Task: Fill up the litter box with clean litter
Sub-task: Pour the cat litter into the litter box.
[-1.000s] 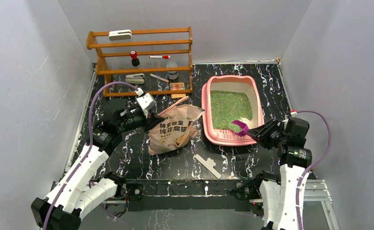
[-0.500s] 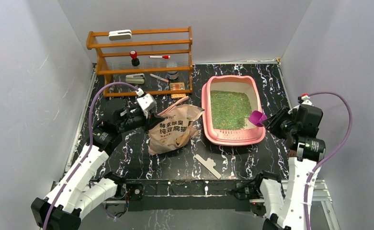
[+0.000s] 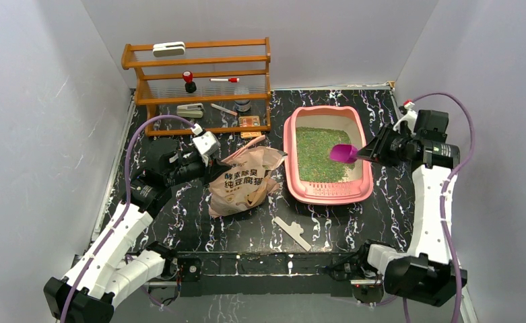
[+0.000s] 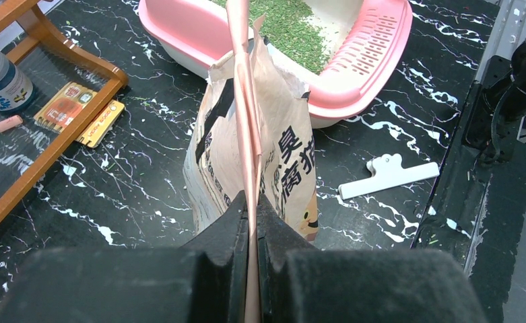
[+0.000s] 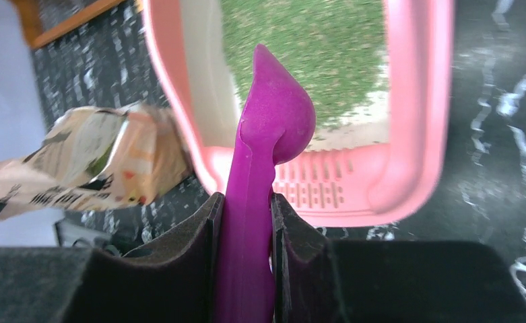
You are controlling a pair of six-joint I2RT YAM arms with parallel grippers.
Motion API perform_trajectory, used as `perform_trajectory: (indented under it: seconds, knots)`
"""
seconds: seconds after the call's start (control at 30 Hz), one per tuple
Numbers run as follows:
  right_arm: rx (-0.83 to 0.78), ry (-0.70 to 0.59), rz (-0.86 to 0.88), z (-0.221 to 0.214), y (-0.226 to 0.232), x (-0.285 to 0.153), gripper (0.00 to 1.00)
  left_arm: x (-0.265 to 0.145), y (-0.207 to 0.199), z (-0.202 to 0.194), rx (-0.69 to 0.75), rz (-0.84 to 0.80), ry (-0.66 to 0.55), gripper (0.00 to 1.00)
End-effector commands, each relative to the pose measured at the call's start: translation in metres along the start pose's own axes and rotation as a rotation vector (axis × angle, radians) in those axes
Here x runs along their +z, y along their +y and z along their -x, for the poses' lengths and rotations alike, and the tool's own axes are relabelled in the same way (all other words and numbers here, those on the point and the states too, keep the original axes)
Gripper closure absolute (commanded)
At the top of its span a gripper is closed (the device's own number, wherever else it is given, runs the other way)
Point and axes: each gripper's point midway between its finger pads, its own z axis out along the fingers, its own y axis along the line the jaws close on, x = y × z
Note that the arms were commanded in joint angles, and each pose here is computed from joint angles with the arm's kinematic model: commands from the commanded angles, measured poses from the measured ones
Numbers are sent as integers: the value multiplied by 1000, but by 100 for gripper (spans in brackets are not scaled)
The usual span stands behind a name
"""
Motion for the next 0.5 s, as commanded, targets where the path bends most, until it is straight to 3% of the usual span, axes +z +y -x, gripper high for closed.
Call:
perform_trajectory:
  seconds: [0.0,0.07,0.17,0.37,0.47]
  knots:
    - [-98,-13,321,18,61,-10,100,-5,-7,25,52,-34,-54,100]
    - [-76,30,432,18,79,-12,100,-5,-10,25,43,-49,-47,100]
    - [-88,46,444,20,86,-14,100,-6,-12,23,33,-63,-37,100]
    - [-83,134,175,20,71,-25,100,-4,-14,21,22,-80,-23,100]
    - [-148,30,125,35,77,-36,100,-5,-15,21,26,-83,-16,100]
